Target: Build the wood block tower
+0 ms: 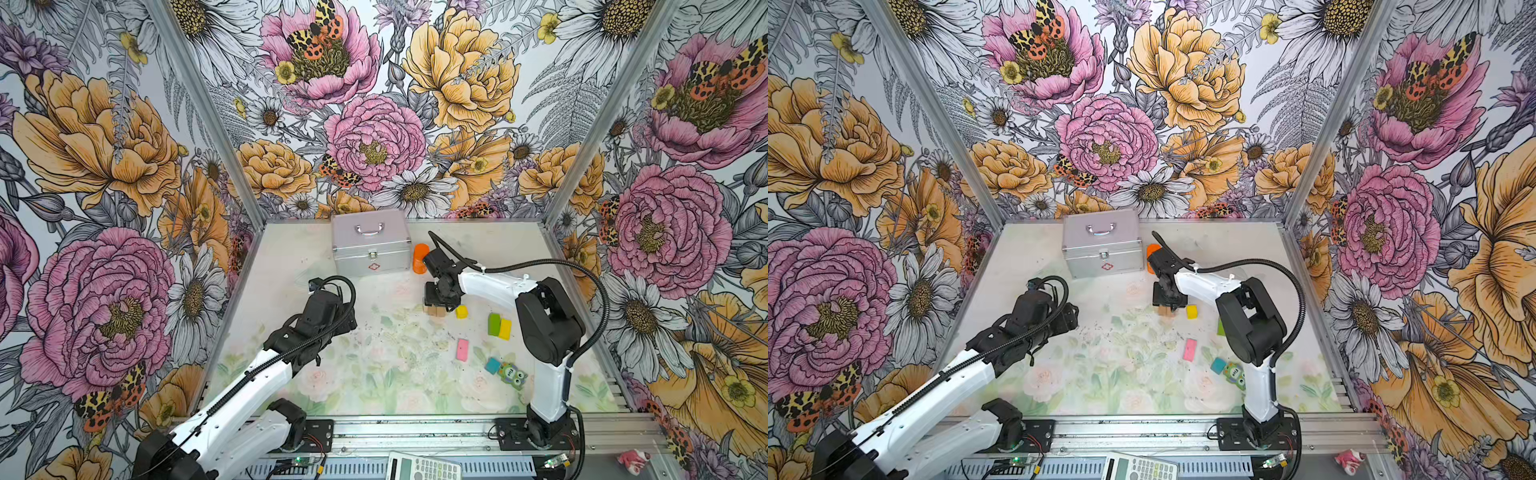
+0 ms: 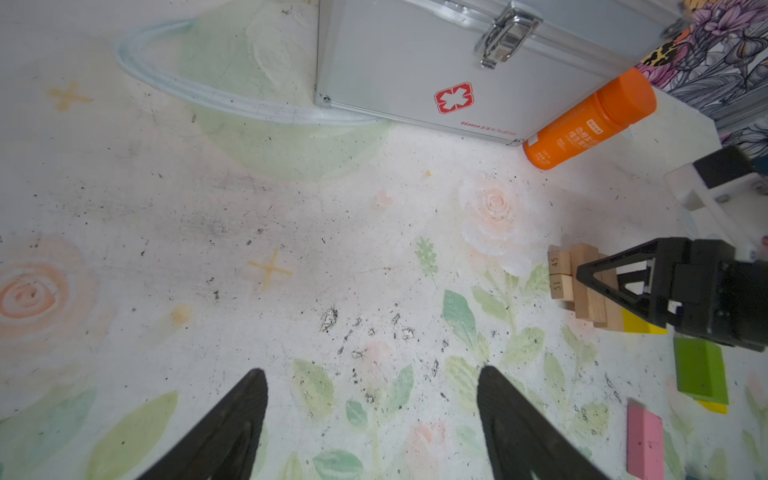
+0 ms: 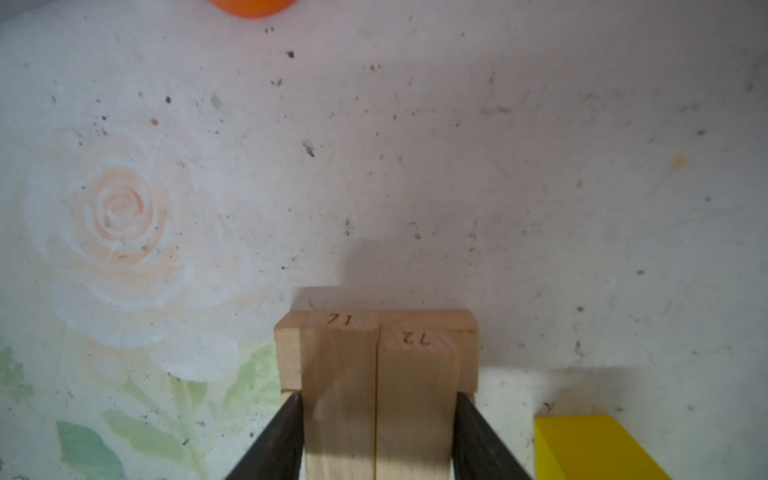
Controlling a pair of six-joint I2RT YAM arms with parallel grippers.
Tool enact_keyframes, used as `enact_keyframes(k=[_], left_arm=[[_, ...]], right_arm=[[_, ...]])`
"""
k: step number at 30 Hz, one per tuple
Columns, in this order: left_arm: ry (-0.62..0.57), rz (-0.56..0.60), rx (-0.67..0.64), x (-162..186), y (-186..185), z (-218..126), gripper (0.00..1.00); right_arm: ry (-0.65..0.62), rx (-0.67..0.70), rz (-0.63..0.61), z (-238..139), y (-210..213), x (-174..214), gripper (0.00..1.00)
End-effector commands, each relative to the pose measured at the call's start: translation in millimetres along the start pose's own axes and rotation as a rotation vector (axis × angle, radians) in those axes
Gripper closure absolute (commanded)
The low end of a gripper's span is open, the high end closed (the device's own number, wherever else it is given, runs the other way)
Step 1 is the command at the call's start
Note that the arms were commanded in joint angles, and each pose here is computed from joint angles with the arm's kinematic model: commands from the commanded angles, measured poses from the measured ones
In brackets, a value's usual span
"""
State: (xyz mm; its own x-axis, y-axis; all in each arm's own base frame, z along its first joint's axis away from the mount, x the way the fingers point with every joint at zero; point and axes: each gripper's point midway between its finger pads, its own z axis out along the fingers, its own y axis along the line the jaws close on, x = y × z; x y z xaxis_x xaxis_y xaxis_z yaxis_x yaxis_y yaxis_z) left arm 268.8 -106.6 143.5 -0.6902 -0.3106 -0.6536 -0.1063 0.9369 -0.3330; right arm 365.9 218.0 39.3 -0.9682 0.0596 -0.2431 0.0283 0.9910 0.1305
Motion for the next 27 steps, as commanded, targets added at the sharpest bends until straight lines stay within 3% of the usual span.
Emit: enact_keyframes(k=[1,27], left_arm=[[-0.025,-0.006,0.042,-9.4,-6.9,-5.3,0.19],[-0.024,-0.02,0.04,-8.9,-4.3,-5.8,0.19]], right_arm=[[-0.019,-0.013,0.001,-0.7,5.1,-10.1,0.46],[-0.014,0.025,-0.06,0.3,2.0,-17.6,0.46]])
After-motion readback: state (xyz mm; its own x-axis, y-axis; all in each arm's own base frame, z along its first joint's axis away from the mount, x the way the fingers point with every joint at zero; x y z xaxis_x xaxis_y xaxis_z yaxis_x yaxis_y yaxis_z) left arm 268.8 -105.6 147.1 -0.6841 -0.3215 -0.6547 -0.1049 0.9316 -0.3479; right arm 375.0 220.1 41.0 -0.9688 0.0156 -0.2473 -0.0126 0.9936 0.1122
